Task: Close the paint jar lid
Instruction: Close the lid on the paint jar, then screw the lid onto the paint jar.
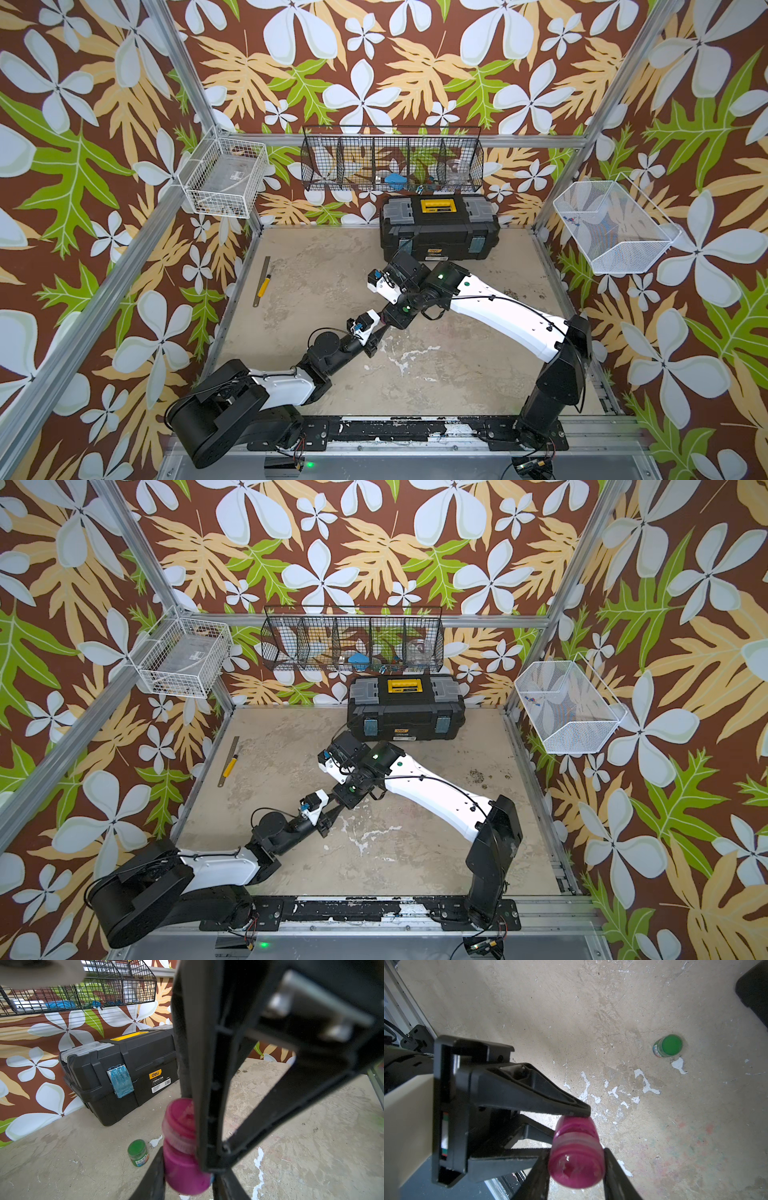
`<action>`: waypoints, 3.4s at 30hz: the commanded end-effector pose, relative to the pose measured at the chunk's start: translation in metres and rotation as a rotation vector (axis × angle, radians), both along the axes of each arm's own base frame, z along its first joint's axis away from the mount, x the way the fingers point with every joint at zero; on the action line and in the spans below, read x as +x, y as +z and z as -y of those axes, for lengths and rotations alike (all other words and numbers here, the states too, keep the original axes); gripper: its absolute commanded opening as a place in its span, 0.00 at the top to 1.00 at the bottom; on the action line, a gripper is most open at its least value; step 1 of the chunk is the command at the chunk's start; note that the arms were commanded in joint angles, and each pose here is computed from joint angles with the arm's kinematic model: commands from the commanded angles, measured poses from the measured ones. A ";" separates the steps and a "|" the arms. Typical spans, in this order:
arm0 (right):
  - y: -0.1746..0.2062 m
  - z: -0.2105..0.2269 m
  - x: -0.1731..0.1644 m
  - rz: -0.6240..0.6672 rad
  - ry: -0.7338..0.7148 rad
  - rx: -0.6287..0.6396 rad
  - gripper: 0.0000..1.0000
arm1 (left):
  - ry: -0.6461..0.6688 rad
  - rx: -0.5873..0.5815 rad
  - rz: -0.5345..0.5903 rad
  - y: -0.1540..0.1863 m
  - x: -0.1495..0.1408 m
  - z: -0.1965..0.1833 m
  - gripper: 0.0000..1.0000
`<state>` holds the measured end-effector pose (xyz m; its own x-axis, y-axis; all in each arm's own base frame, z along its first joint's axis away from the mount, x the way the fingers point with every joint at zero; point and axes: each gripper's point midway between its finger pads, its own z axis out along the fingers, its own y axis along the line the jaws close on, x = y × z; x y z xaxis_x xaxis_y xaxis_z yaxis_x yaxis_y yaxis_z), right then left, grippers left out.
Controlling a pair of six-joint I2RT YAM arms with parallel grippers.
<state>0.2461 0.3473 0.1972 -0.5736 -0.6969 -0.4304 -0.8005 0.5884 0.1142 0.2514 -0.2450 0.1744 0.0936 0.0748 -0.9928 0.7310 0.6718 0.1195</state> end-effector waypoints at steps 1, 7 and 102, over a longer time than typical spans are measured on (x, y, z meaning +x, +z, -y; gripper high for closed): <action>0.003 0.000 0.002 0.010 0.001 -0.004 0.56 | -0.001 -0.021 0.028 0.009 0.000 0.001 0.93; 0.011 -0.001 0.004 0.029 -0.005 0.009 0.49 | -0.001 -0.021 0.028 0.009 0.000 0.000 0.93; 0.024 -0.006 0.009 0.333 0.515 0.586 0.32 | 0.002 -0.033 0.030 0.012 -0.001 -0.001 0.93</action>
<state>0.2534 0.3537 0.2226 -0.0310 -0.4420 -0.8965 -0.9983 0.0574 0.0062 0.2507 -0.2443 0.1781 0.0996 0.0645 -0.9929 0.7301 0.6733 0.1170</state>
